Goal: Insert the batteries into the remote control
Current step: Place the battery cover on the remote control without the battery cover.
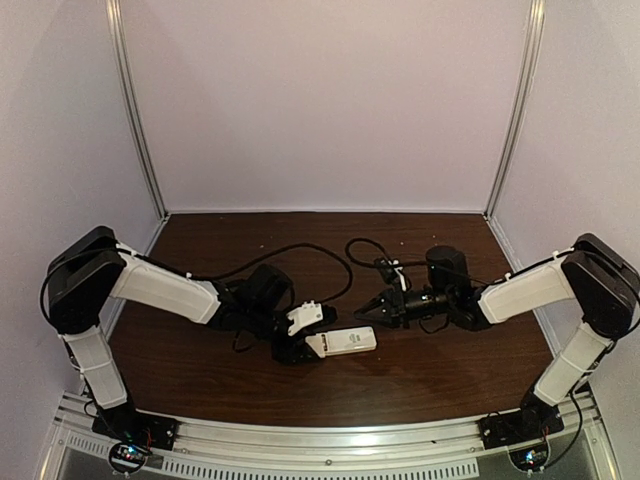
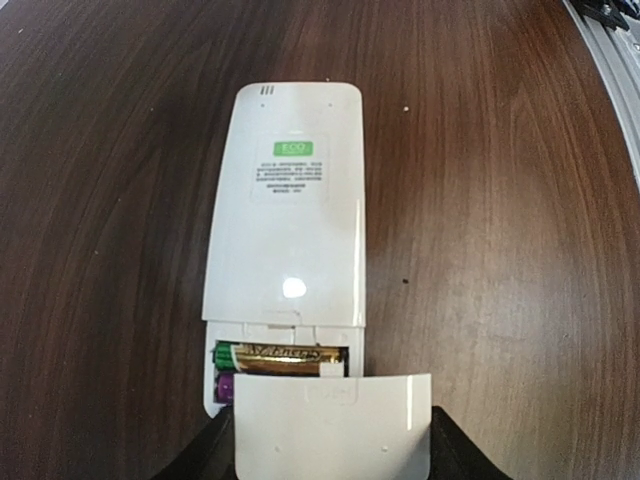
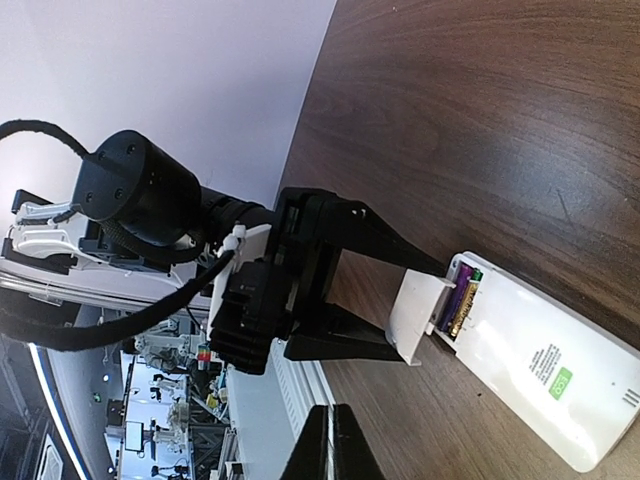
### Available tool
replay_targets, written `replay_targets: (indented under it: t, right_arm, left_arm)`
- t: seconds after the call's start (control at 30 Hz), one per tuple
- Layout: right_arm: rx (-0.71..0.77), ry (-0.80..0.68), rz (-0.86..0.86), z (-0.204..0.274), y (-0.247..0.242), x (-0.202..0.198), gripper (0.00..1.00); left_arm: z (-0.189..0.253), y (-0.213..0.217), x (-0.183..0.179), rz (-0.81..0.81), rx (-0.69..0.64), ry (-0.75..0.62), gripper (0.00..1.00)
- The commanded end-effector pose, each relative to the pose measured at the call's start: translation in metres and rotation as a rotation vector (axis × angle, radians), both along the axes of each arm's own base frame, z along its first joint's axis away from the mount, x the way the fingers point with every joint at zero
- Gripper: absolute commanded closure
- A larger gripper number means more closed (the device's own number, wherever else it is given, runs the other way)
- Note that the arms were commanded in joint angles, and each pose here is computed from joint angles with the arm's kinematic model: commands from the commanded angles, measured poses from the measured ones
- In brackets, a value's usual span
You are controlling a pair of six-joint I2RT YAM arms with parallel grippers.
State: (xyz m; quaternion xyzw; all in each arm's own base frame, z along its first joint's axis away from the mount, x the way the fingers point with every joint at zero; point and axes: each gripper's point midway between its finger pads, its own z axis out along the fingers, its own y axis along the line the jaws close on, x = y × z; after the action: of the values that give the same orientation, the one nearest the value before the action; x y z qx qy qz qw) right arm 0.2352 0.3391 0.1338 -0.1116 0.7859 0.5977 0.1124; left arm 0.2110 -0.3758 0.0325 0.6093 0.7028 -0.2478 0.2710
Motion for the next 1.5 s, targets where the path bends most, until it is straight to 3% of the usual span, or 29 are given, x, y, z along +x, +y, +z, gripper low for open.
replay_targets:
  t: [0.0, 0.83, 1.47]
  right_arm:
    - [0.038, -0.003, 0.016, 0.004, 0.002, -0.002, 0.95]
    - [0.033, -0.002, 0.037, 0.003, 0.005, -0.004, 0.96]
    - [0.024, -0.009, 0.04, 0.002, 0.004, -0.002, 0.96]
  left_arm:
    - [0.013, -0.016, 0.011, -0.024, -0.057, -0.05, 0.48]
    - [-0.01, -0.012, 0.021, -0.035, 0.005, -0.026, 0.44]
    - [-0.034, -0.005, 0.017, -0.042, 0.08, 0.018, 0.33]
